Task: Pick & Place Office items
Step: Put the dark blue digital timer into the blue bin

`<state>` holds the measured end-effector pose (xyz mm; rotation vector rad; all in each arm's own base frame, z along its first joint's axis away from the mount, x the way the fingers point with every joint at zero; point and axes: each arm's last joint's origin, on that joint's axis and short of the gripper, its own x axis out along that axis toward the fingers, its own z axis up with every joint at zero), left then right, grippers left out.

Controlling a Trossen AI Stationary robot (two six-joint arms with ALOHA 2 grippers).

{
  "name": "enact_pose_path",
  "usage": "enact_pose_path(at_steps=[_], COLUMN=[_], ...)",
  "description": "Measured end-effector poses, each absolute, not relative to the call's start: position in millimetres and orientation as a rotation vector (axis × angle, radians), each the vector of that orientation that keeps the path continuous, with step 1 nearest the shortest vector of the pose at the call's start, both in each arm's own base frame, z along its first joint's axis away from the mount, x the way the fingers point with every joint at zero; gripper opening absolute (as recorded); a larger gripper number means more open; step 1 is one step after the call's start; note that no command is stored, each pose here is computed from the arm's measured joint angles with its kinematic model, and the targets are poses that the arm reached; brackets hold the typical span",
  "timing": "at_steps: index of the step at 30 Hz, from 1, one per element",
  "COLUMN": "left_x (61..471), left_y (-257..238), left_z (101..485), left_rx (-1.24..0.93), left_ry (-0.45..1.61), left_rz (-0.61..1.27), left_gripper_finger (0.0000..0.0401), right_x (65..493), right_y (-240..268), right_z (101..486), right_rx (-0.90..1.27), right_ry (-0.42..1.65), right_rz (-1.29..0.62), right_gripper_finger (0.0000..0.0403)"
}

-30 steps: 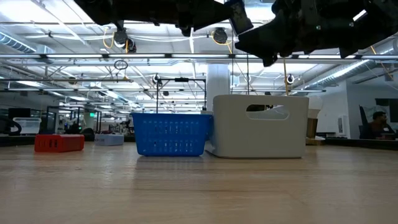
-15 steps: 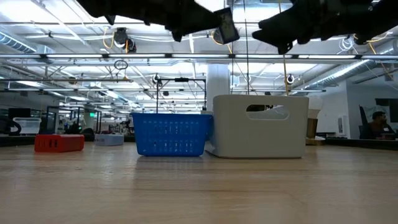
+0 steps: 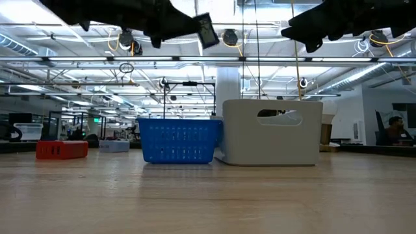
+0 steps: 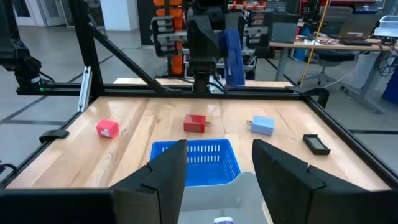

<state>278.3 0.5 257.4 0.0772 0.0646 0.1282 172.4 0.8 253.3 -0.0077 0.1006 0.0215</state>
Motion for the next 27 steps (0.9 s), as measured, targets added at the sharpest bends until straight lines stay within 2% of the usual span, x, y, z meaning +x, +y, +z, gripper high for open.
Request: enact_pose_path(at_steps=[8,13,18,27], left_x=[238.5,224.1,225.5,238.4], left_y=[-7.1,-7.3,-7.7,-17.5], left_z=[244.4,222.3,204.5,168.6], left_rx=[0.05,-0.06,-0.186,-0.203], left_ry=[0.067,0.109,0.166,0.339], left_rz=[0.212,0.226,0.238,0.18], left_gripper_finger=[0.0045,0.0047,0.0055,0.0058], right_x=[171.5,170.4,170.7,170.8], right_y=[0.9,0.9,0.6,-0.1], right_z=[250.9,253.4,253.0,253.8], right_rx=[-0.013,-0.016,-0.015,-0.013], right_ry=[0.128,0.107,0.109,0.102], right_rz=[0.025,0.024,0.012,-0.003], right_gripper_finger=[0.0173,0.0172,0.0171,0.0171])
